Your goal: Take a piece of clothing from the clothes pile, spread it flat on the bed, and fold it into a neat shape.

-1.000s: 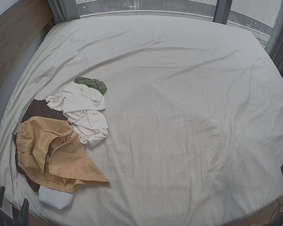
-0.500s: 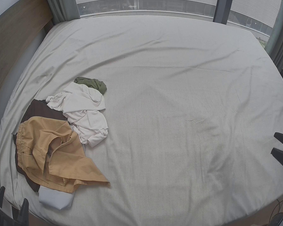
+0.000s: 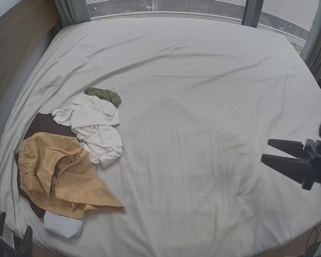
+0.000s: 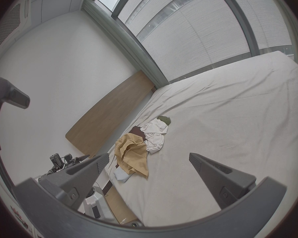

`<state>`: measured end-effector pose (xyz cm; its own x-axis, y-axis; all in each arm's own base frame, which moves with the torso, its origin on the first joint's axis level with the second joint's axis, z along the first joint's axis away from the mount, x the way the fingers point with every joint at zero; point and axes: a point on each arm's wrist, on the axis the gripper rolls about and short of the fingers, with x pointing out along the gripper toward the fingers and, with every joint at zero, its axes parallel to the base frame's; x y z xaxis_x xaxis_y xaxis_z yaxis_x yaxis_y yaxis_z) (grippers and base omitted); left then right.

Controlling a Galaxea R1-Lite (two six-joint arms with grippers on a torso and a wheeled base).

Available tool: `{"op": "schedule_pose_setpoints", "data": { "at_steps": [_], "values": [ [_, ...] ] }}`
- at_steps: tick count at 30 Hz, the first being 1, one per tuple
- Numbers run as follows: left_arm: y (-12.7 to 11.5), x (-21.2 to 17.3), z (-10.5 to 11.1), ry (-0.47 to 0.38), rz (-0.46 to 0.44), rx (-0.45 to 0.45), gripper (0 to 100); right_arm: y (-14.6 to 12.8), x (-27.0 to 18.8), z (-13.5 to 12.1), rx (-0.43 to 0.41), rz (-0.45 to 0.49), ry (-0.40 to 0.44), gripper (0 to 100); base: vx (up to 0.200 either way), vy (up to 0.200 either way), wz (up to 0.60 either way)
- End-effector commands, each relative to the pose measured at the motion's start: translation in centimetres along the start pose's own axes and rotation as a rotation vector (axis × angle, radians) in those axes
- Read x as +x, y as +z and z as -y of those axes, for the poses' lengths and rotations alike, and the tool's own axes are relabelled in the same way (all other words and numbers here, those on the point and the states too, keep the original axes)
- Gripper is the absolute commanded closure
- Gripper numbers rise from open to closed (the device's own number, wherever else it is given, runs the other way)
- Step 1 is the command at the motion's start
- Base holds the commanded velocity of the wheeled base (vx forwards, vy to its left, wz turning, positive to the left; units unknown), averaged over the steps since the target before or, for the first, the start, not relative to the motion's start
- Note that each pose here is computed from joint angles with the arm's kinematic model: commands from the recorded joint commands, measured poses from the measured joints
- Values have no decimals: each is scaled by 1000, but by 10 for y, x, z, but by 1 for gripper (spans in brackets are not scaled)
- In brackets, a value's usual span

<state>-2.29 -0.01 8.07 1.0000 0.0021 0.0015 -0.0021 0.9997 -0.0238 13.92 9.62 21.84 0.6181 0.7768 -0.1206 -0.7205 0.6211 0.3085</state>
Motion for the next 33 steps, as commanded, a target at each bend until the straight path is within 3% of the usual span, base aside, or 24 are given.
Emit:
{"op": "schedule_pose_setpoints", "data": {
  "at_steps": [1, 18, 33],
  "values": [
    [-5, 0, 0, 1, -1, -1, 0, -11, 50, 8, 21, -99, 28, 0, 0, 0, 0],
    [-5, 0, 0, 1, -1, 1, 0, -36, 112, 2, 20, -192, 102, 0, 0, 0, 0],
    [-5, 0, 0, 1, -1, 1, 0, -90, 180, 5, 35, -333, 122, 0, 0, 0, 0]
  ]
}}
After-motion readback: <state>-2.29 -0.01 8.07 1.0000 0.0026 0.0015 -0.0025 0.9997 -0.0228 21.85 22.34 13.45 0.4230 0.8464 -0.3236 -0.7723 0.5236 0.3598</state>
